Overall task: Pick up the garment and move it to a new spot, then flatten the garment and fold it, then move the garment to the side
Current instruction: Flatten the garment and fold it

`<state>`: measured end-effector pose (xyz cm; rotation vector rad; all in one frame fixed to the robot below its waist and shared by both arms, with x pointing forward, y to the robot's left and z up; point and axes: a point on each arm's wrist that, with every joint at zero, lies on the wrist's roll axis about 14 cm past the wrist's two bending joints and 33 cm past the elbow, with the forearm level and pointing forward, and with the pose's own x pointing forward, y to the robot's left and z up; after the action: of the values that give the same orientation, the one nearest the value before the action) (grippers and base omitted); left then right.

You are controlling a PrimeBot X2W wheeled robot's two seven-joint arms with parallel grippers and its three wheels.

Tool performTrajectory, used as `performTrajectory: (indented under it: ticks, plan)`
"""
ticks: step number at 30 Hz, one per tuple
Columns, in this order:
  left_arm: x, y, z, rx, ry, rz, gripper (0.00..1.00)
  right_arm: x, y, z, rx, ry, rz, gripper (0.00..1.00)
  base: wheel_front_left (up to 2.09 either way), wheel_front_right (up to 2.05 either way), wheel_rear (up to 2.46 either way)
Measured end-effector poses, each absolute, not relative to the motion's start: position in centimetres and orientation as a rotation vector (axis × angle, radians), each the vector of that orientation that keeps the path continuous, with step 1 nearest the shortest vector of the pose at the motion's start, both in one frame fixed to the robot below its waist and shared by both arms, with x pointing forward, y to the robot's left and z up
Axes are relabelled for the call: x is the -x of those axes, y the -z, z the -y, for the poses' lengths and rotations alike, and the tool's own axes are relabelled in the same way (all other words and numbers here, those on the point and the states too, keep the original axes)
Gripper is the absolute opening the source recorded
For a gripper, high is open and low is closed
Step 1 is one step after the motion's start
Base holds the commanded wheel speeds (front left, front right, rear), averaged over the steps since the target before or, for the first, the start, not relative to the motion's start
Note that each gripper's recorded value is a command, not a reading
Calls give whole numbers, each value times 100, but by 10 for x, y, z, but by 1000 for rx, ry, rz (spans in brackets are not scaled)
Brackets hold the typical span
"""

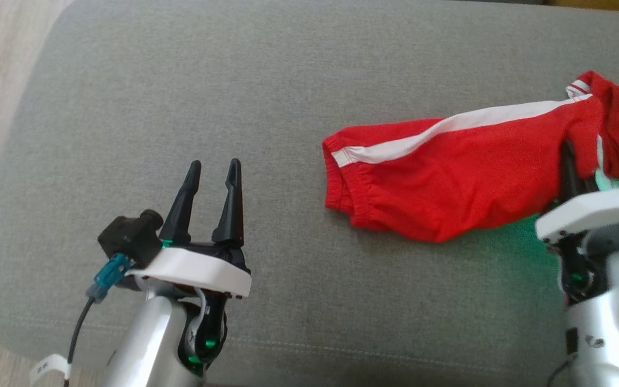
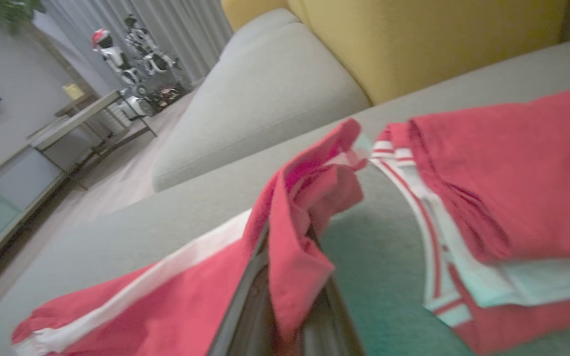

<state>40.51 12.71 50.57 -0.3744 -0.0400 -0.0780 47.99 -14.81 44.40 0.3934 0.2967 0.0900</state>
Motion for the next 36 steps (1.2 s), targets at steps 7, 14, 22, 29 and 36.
performTrajectory:
  ticks: [7, 14, 22, 29, 36]
  plan:
    - [-397, -512, -137, 366, 52, 60, 100, -479, -487, 73, -445, -321, -206, 0, 0, 0, 0]
    - [-384, -509, -148, 365, 15, 55, 100, -457, -502, 3, -448, -536, -213, 0, 0, 0, 0]
    - [-376, -510, -160, 359, -22, 62, 100, -425, -474, -42, -368, -698, -339, 0, 0, 0, 0]
    - [-373, -506, -164, 359, -38, 50, 100, -407, -441, -52, -289, -755, -447, 0, 0, 0, 0]
    - [-376, -501, -163, 361, -38, 35, 100, -403, -421, -55, -197, -791, -485, 100, 0, 0, 0]
